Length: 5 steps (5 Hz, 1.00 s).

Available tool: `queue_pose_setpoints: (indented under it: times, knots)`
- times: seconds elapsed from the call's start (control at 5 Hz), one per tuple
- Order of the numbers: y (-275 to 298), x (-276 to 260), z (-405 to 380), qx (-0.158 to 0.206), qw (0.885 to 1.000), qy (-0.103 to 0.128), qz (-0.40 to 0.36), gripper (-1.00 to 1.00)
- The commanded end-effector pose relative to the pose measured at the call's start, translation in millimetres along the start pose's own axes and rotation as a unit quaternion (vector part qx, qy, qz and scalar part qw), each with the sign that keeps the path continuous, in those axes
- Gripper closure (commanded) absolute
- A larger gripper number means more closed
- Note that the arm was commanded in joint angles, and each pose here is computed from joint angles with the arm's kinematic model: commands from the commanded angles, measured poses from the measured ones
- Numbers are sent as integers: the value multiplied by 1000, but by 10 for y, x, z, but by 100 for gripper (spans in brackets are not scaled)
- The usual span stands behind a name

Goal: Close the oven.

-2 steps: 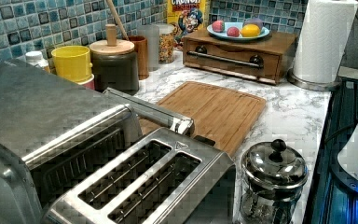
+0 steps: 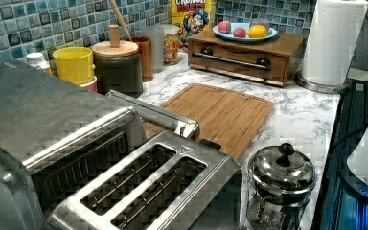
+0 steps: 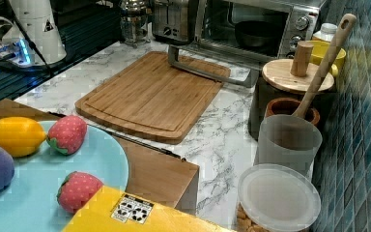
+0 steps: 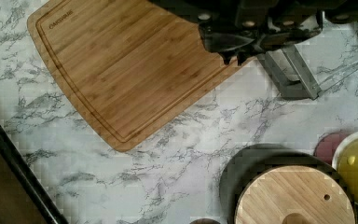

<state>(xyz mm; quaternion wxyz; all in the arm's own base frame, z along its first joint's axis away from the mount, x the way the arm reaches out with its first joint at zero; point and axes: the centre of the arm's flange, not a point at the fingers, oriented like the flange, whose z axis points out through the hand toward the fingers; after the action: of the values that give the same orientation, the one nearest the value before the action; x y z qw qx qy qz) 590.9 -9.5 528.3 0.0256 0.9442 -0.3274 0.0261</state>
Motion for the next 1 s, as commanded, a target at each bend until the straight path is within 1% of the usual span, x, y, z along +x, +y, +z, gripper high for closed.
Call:
queue_pose_setpoints:
  times: [0.2,0.4,0.6,0.8,1.0]
  knots:
    - [-145,-77,413,21,994,-47,-95,100]
    - [54,-99,793,60,986,-85,-134,100]
    - [340,-162,1115,113,975,-101,-165,100]
    - [585,-238,1411,167,965,-97,-176,100]
    - [617,-315,1629,217,954,-94,-187,100]
